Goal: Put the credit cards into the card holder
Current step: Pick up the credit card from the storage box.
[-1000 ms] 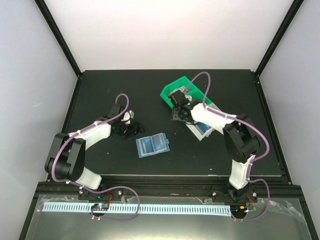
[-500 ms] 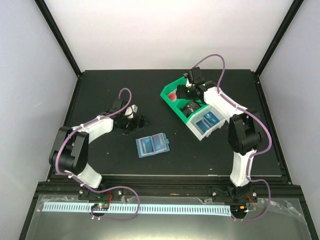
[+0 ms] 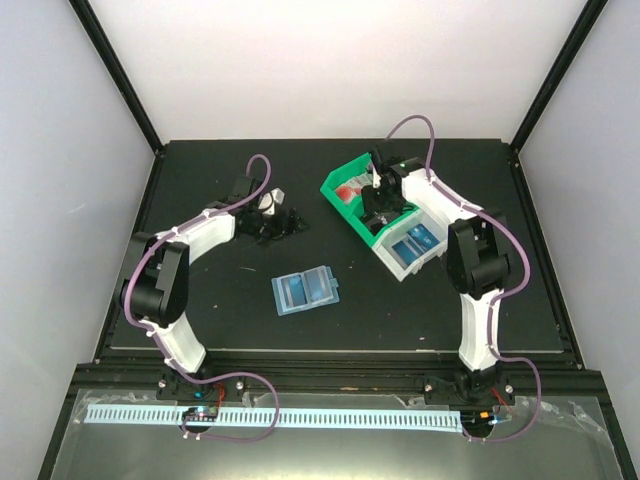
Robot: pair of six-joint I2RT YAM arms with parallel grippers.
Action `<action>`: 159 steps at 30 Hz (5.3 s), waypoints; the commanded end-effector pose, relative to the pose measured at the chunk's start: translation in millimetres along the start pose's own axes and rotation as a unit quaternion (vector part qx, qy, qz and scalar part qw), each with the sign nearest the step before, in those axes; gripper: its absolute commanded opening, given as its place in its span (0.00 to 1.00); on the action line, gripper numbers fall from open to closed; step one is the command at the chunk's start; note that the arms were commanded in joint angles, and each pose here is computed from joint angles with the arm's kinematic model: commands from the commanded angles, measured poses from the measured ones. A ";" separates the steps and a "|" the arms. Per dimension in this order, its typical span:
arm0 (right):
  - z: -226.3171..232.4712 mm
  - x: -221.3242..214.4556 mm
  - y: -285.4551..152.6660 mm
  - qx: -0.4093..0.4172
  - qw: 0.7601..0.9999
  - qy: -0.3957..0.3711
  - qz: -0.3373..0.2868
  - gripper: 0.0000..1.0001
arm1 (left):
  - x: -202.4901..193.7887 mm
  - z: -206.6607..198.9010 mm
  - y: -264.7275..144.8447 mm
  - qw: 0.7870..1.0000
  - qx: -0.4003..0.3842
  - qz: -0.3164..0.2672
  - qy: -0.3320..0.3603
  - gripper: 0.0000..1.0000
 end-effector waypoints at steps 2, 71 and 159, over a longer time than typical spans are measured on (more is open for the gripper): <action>-13.5 -24.1 18.8 -0.013 0.996 -0.026 0.079 0.55 | 3.8 -17.5 3.3 0.999 -0.026 0.020 0.012 0.94; 62.1 -44.5 24.7 0.295 0.937 0.044 0.181 0.32 | -1.7 -63.2 110.2 0.999 -0.033 0.038 -0.008 0.44; 47.6 31.4 -173.2 0.486 0.852 0.176 -0.074 0.26 | 56.2 -218.8 -93.9 0.908 -0.420 -0.007 -0.005 0.01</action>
Point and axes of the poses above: each gripper's point midway between its finger pads, its own y axis out along the fingers, its own z axis along the line the jaws close on, x = y × z, the point moved 2 cm from there along -y, back along the fingers, and after that the axes turned 1 degree about -y, right-handed, at the moved point
